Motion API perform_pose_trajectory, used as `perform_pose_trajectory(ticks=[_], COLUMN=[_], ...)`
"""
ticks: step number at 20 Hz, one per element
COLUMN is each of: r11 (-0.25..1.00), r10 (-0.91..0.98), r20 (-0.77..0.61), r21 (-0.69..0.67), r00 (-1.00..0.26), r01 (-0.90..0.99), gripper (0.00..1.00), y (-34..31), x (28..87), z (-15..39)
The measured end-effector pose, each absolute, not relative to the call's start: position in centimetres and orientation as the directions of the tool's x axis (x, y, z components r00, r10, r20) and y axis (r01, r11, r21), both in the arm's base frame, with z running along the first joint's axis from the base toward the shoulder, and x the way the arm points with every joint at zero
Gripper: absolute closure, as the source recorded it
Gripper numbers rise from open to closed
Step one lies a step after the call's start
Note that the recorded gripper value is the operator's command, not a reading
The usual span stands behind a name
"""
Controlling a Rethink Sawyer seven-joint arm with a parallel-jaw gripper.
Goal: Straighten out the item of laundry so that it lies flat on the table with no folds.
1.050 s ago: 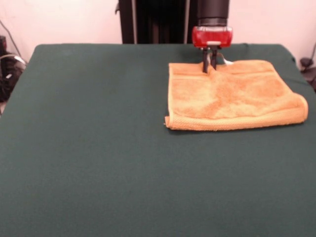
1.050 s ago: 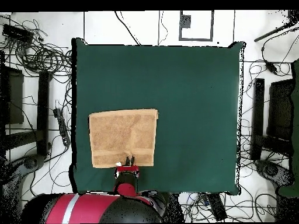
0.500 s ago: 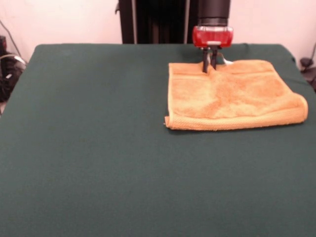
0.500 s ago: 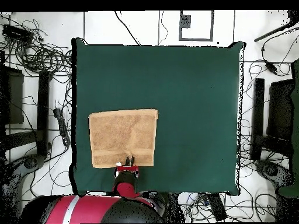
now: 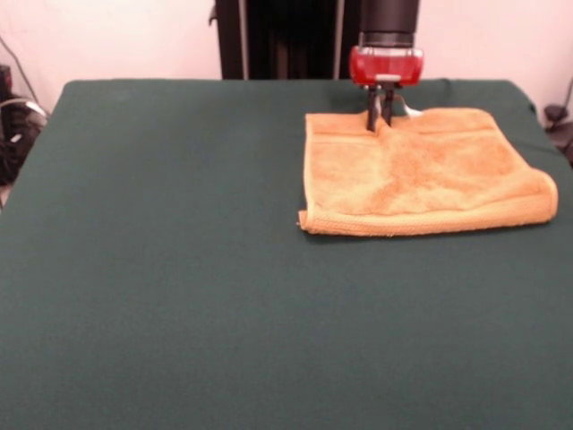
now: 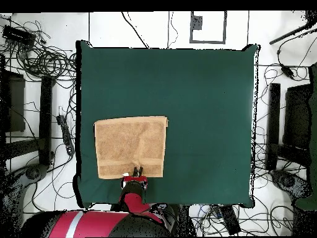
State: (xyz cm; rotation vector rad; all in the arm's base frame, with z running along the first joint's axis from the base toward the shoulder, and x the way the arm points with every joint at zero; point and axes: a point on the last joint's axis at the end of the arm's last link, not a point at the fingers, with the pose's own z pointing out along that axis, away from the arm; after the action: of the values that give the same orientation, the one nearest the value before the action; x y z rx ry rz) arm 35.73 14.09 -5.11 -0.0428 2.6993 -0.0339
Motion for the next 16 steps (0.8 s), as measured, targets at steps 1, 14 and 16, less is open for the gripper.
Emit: perform_pose_trajectory(ticks=[1, 14, 16], r11=[0.999, 0.999, 0.999], r10=[-0.035, -0.032, -0.032], r20=[-0.426, -0.409, -0.409], r21=[-0.031, -0.034, -0.034], r00=[-0.904, -0.912, -0.912], r01=[-0.024, -0.020, -0.020], gripper=[1.00, 1.00, 1.00], y=[14.09, 14.09, 14.09], x=[35.73, 35.77, 35.77], z=[-5.10, -4.98, -4.98])
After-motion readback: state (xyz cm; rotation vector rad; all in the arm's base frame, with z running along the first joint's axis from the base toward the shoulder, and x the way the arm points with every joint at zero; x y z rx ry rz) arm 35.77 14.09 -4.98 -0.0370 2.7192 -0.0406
